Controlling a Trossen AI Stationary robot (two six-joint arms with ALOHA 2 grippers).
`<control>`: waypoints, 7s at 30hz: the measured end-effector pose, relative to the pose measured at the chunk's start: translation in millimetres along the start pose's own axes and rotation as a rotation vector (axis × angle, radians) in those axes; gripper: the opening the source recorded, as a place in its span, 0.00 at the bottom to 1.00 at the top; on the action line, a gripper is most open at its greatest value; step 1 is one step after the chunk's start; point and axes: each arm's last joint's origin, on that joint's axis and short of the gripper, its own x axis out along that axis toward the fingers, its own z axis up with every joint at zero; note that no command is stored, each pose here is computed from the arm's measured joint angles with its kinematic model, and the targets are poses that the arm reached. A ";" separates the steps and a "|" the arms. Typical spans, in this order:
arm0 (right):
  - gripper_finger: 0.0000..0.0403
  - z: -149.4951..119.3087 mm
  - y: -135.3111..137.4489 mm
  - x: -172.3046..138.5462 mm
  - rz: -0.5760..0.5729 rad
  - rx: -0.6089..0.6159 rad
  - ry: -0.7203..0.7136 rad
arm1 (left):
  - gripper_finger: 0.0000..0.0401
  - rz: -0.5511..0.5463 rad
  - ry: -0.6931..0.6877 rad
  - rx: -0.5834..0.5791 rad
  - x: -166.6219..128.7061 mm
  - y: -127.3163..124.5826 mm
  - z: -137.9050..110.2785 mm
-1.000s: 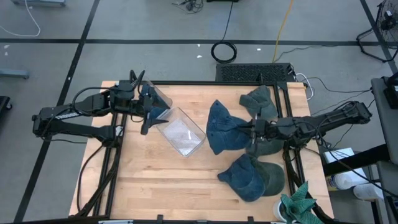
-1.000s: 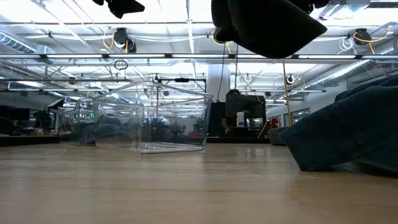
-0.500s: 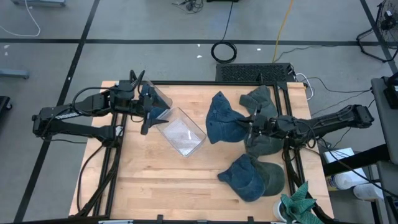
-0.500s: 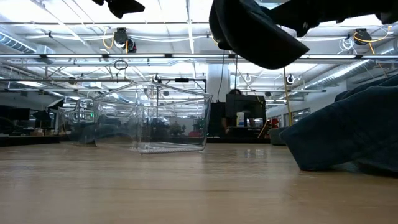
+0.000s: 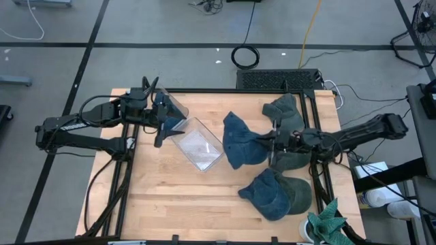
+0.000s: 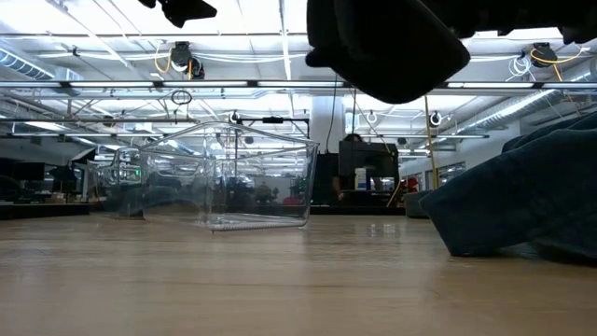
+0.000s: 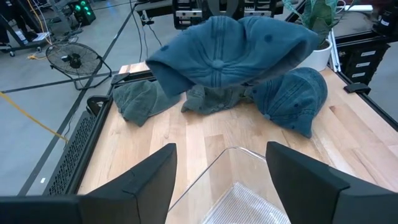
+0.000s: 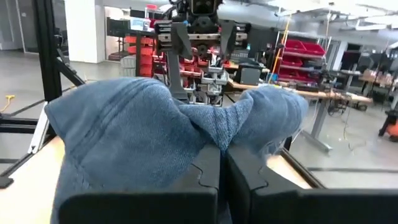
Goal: Pick & Place hat
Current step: Put the top blue cap into the top transparent bin
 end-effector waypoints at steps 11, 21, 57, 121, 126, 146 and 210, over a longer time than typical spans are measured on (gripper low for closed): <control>0.00 1.1 7.4 2.9 0.022 -0.019 -0.041 | 0.67 0.000 0.000 0.000 0.0 0.0 0.0; 0.00 2.2 1.4 2.5 -0.168 0.087 -0.039 | 0.63 0.000 0.000 0.000 0.1 0.0 0.0; 0.00 9.1 12.5 1.3 -0.048 0.046 -0.116 | 0.67 0.000 0.000 0.000 0.0 0.1 0.0; 0.00 6.7 13.0 1.6 -0.044 0.027 -0.091 | 0.67 0.010 -0.099 -0.281 -0.4 2.4 9.4; 0.00 6.7 13.0 1.6 -0.044 0.027 -0.091 | 0.67 0.043 -0.083 -0.216 0.3 3.1 8.0; 0.00 7.8 12.9 1.5 -0.046 -0.013 -0.101 | 0.67 -0.175 -0.086 -0.704 131.4 -19.2 -3.3; 0.00 6.7 13.0 1.7 -0.043 -0.007 -0.091 | 0.67 -0.218 -0.251 -1.046 141.2 10.1 1.2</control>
